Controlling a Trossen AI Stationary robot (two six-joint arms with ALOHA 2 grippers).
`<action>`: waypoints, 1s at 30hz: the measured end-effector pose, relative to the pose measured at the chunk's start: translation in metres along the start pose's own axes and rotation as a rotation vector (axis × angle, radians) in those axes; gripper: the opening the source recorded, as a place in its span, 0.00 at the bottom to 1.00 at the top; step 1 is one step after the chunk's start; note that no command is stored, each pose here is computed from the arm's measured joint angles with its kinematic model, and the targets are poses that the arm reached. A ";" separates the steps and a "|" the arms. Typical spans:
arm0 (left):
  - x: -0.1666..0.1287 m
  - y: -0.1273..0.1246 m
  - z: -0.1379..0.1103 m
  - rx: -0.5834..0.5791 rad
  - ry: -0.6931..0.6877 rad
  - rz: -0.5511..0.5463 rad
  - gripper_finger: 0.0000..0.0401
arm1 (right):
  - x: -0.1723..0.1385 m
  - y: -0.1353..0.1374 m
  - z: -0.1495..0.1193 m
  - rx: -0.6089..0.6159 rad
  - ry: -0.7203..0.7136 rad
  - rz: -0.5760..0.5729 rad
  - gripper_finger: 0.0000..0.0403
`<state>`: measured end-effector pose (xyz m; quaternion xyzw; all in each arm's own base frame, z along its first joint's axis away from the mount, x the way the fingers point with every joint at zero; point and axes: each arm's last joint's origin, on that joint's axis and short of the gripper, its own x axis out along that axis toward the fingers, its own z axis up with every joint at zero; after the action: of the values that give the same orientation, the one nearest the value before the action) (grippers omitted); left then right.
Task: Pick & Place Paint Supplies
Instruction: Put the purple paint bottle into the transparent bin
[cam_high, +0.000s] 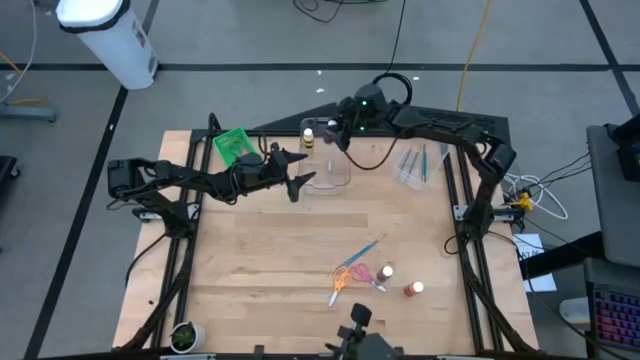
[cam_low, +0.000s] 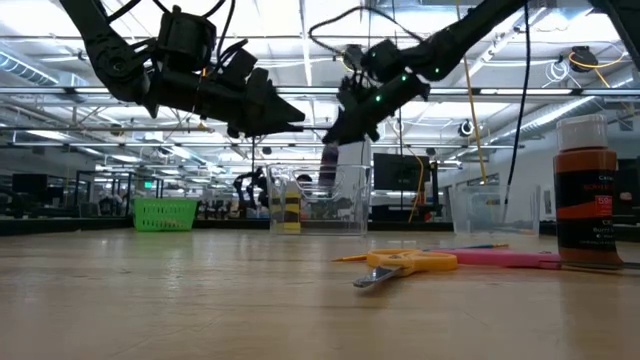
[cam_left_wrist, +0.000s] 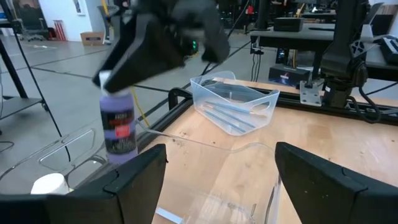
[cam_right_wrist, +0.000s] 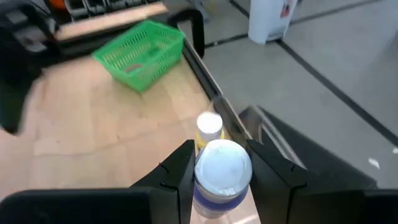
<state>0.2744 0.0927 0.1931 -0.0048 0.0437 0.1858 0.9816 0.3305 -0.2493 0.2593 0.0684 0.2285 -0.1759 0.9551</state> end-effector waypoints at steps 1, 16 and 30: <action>0.000 0.000 0.000 0.000 0.002 0.000 0.77 | 0.004 -0.001 -0.004 0.004 0.017 -0.010 0.27; 0.000 0.000 -0.004 0.013 0.036 0.001 0.77 | 0.039 -0.011 -0.041 -0.023 0.143 -0.080 0.27; 0.000 0.000 -0.004 0.023 0.036 0.000 0.77 | 0.043 -0.011 -0.046 -0.012 0.164 -0.079 0.43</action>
<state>0.2738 0.0925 0.1895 0.0029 0.0634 0.1853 0.9806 0.3435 -0.2631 0.1978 0.0679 0.3093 -0.2058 0.9259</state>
